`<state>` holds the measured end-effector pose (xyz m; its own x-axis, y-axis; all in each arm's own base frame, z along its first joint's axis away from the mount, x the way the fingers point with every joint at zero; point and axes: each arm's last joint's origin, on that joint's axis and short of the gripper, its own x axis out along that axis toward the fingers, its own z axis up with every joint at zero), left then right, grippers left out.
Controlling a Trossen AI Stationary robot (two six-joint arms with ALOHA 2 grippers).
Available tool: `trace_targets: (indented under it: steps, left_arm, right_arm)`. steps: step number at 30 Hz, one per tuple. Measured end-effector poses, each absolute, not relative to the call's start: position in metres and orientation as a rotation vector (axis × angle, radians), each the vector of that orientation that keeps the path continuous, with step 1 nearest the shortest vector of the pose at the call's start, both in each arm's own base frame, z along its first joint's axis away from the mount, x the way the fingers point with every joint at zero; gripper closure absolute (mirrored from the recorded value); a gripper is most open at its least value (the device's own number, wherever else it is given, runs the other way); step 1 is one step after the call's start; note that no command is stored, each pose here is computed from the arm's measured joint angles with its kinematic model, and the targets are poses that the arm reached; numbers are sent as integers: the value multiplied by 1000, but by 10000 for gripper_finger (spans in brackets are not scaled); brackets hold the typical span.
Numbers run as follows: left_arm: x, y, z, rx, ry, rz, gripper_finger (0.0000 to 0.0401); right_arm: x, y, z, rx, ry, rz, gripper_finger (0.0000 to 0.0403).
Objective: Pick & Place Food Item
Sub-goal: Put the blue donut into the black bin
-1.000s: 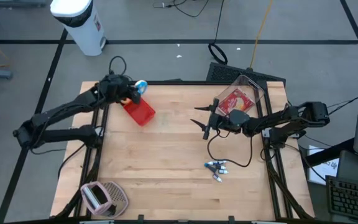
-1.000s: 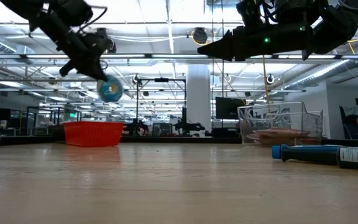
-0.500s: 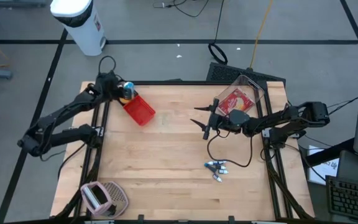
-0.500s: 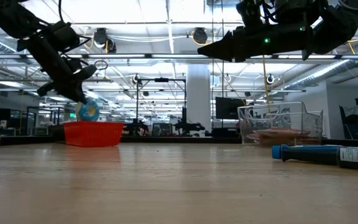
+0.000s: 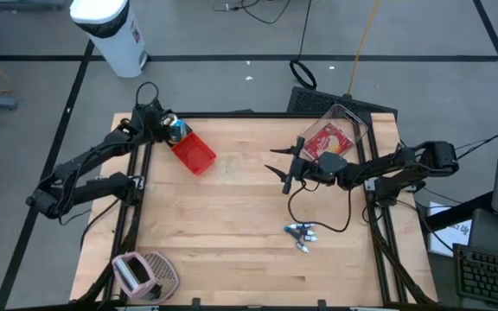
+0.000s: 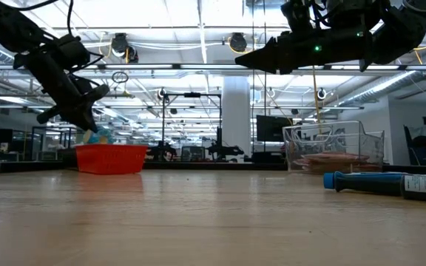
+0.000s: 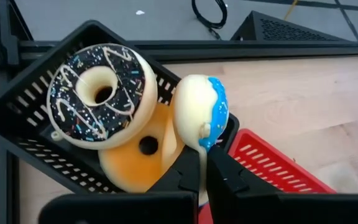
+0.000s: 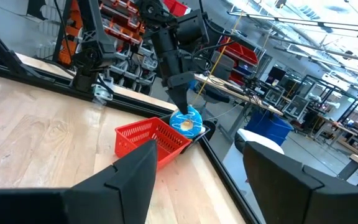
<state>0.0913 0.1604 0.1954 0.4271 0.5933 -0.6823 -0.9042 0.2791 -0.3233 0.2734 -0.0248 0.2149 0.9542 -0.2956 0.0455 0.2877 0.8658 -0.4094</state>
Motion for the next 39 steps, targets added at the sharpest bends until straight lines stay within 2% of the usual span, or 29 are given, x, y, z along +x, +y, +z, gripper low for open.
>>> trace_targets:
  steps: [15, 28, 39]
  left_arm:
    - [91, 160, 194, -743, 510, 1067, 368]
    - [91, 160, 194, -743, 510, 1059, 240]
    - [91, 161, 195, -754, 490, 1064, 231]
  right_arm:
    - [273, -25, 215, -425, 18, -305, 177]
    - [273, -25, 215, -424, 18, -305, 177]
    - [273, -25, 214, -425, 23, -304, 177]
